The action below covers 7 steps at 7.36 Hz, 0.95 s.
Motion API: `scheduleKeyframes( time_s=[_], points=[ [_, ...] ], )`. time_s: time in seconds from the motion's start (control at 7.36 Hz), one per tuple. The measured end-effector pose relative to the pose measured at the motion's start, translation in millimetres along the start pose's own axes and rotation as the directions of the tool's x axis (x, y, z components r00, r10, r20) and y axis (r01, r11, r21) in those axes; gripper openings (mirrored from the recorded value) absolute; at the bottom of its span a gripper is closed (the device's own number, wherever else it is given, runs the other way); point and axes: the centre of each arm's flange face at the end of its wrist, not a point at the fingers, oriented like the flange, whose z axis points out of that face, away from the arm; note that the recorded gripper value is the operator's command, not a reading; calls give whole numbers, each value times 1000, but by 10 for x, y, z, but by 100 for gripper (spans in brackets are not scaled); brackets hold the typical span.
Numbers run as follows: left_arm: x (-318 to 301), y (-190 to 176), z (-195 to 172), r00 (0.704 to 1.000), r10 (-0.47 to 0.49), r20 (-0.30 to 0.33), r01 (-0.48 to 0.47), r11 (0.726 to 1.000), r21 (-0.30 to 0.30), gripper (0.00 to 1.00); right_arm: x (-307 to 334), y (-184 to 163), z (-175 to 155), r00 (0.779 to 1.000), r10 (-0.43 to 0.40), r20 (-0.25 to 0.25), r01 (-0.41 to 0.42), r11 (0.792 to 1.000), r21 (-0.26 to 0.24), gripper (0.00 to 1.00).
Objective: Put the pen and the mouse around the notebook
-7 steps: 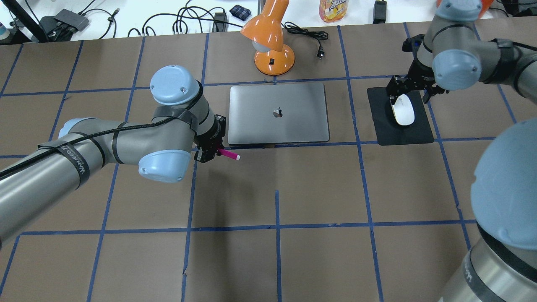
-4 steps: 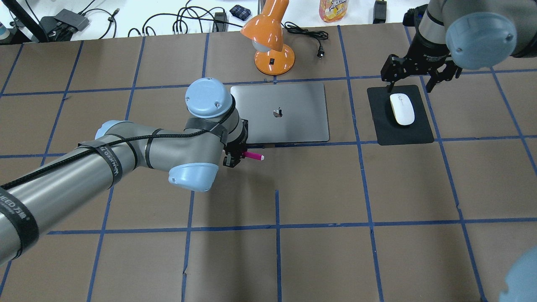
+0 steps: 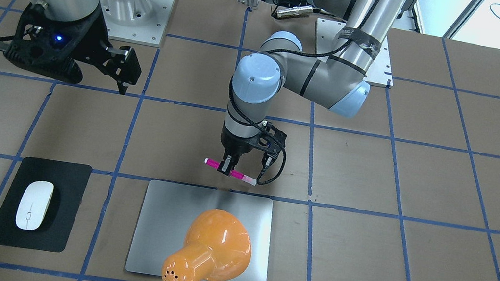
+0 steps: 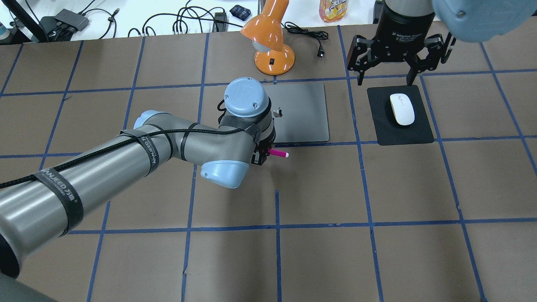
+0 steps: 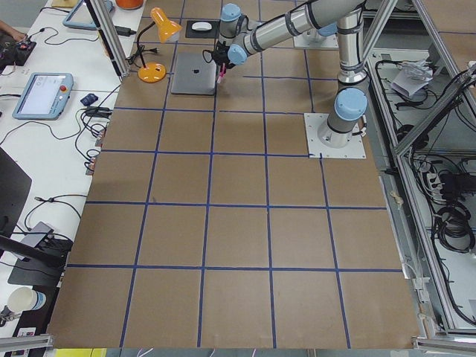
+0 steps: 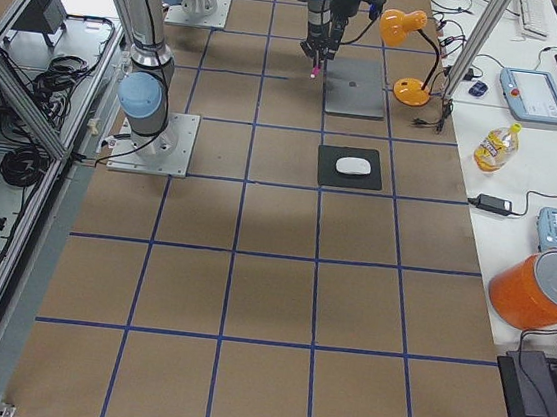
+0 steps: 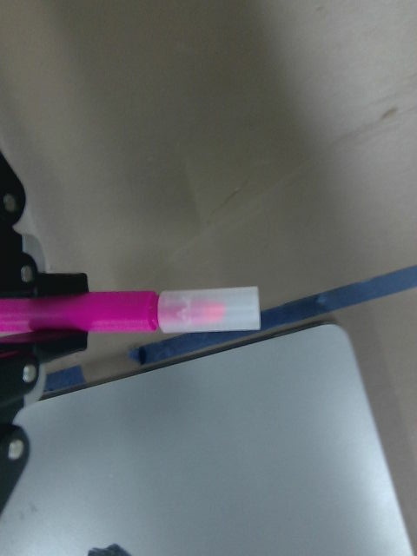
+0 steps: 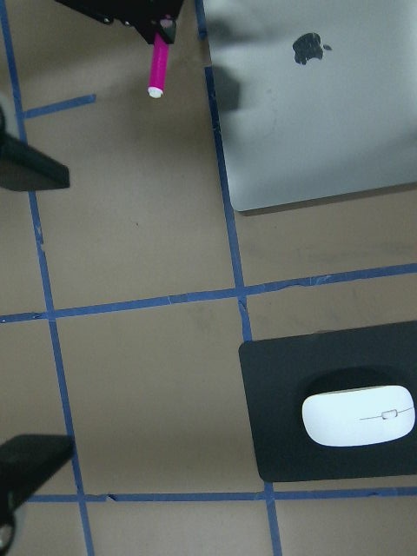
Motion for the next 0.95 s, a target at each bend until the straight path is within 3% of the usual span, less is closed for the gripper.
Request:
scheduleKeyframes(
  time_s=[0.14,0.27,0.41,0.68,0.81,0.95],
  points=[
    [-27,78,66,1000,12,12,-12,1000,0,25,-111,52,-119,1000,-21,3,21,999,34,100],
    [-52,135,102,1000,23,19,-23,1000,-2,71,-150,29,-206,999,-28,16,27,996,81,100],
    [-66,171,118,999,30,19,-30,1000,-6,100,-142,1,-259,999,-26,27,23,994,111,100],
    [-87,209,98,998,63,21,-63,998,-13,100,-131,-6,-251,999,-26,27,23,993,117,100],
    [-84,181,26,989,146,15,-146,989,-14,100,-131,-4,-245,999,-31,25,28,993,116,100],
    [-64,67,-50,959,283,26,-283,959,-14,100,-121,-1,-252,999,-35,21,33,993,111,100]
  ],
)
